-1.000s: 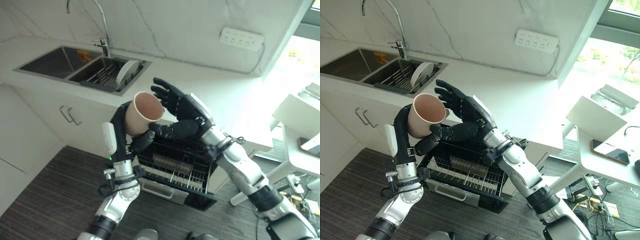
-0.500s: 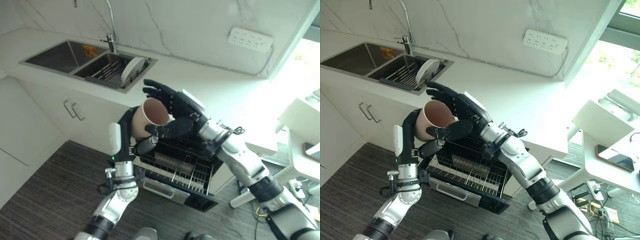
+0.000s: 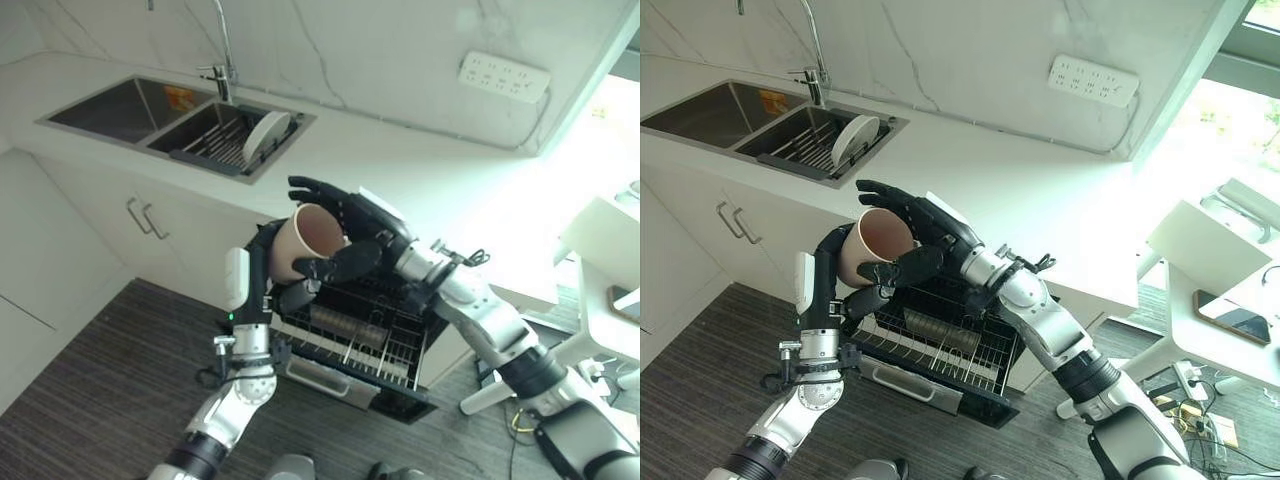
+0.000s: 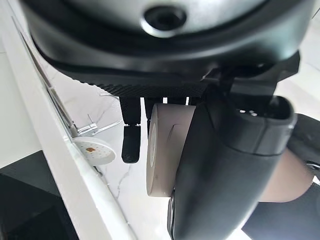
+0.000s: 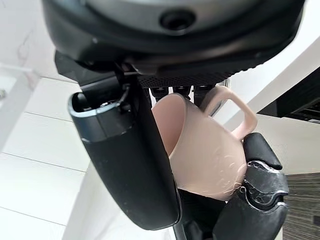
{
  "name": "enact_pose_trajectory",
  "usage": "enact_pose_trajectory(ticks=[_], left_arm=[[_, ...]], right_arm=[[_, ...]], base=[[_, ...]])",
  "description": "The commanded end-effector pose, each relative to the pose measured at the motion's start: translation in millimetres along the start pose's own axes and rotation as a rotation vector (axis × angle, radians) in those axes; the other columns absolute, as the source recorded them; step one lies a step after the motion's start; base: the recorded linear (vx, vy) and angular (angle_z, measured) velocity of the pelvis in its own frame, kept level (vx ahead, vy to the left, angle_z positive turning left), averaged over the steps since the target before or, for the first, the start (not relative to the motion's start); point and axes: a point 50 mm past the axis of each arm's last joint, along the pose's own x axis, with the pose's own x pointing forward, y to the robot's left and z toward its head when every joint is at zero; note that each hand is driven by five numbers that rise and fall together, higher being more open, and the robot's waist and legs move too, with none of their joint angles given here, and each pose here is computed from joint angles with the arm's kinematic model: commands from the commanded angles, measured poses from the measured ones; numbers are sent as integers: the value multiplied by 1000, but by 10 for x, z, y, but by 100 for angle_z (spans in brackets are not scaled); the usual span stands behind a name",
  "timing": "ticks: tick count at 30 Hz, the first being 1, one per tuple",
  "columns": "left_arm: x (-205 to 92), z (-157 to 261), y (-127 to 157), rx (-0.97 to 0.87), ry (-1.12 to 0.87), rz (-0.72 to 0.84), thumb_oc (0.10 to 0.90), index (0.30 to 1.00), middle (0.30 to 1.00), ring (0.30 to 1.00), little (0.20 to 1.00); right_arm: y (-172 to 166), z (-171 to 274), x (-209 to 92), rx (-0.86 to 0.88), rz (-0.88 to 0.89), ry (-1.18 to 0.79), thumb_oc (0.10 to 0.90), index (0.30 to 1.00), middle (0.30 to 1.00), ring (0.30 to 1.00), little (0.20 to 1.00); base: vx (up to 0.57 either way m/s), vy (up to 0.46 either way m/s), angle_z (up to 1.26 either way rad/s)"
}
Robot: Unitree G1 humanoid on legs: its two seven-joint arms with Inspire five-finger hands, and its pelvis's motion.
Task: Place the dishes in the dishwasher.
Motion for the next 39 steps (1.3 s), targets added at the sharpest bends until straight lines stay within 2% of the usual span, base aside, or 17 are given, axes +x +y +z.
enact_pose_trajectory(ticks=[1, 24, 26, 27, 28, 35, 39], left_arm=[[412, 477, 37, -120, -279, 39, 400, 300, 300, 300, 300], [451, 418, 128, -106, -251, 69, 400, 300, 300, 300, 300], [465, 422, 125, -106, -253, 70, 400, 300, 300, 300, 300], [467, 426, 123, -105, -256, 70, 400, 300, 300, 300, 300], [465, 430, 117, -102, -260, 71, 400, 300, 300, 300, 300], [453, 398, 64, -100, -263, 61, 400, 300, 300, 300, 300], [415, 359, 26, -86, -255, 49, 400, 300, 300, 300, 300]], right_arm=[[-99, 527, 186, -149, 8, -199, 800, 900, 900, 900, 900], [-253, 495, 112, -278, -50, -149, 800, 900, 900, 900, 900], [-251, 496, 116, -285, -47, -145, 530, 495, 495, 495, 495], [-248, 494, 118, -288, -46, -143, 486, 429, 429, 429, 429], [-244, 492, 122, -296, -43, -142, 400, 300, 300, 300, 300], [-196, 544, 158, -357, -27, -169, 400, 300, 300, 300, 300], [-190, 588, 174, -333, -39, -193, 400, 300, 300, 300, 300]], base=[[0, 0, 0], [-3, -1, 1], [0, 0, 0], [0, 0, 0], [0, 0, 0], [0, 0, 0], [0, 0, 0]])
